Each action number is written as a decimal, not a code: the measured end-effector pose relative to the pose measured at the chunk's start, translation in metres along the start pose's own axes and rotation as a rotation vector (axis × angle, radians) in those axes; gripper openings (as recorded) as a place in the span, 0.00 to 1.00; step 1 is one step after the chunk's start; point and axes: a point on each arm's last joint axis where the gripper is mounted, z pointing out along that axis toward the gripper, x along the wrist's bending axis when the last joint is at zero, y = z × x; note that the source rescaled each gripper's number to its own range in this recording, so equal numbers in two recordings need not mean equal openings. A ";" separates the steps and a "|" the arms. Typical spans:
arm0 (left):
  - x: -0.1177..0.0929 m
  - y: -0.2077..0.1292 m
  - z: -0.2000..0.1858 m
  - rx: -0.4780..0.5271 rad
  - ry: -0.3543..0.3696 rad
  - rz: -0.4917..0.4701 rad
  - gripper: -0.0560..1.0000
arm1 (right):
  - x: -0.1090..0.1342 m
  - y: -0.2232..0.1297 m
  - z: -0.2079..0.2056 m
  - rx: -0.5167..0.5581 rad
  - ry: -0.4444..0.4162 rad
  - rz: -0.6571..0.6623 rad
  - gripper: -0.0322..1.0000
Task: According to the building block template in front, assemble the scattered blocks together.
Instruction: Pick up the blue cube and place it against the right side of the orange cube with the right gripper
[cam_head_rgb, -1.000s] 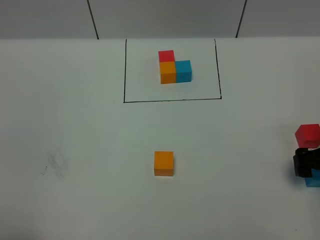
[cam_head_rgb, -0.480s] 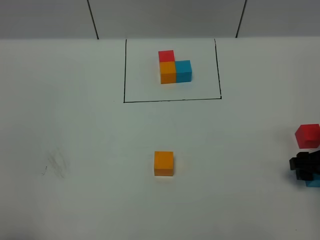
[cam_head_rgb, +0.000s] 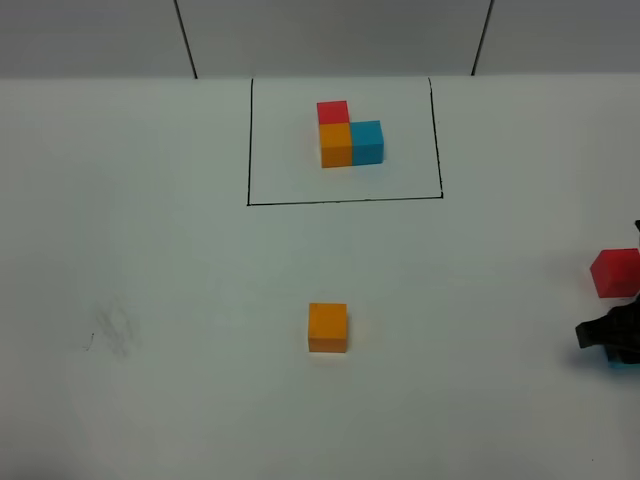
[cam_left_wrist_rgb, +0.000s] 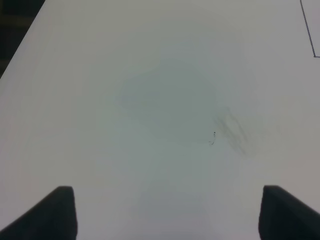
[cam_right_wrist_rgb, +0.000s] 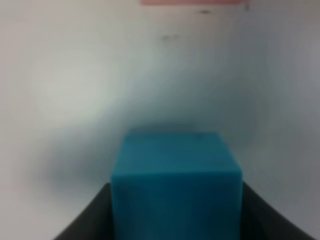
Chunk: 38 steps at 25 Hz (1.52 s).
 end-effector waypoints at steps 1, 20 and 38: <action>0.000 0.000 0.000 0.000 0.000 0.000 0.68 | 0.006 0.002 -0.006 -0.009 0.015 -0.048 0.24; 0.000 0.000 0.000 0.000 0.000 -0.001 0.68 | 0.142 0.058 -0.011 -0.022 0.202 -1.187 0.24; 0.000 0.000 0.000 0.000 0.000 -0.002 0.68 | 0.217 0.068 0.001 -0.045 0.230 -1.457 0.24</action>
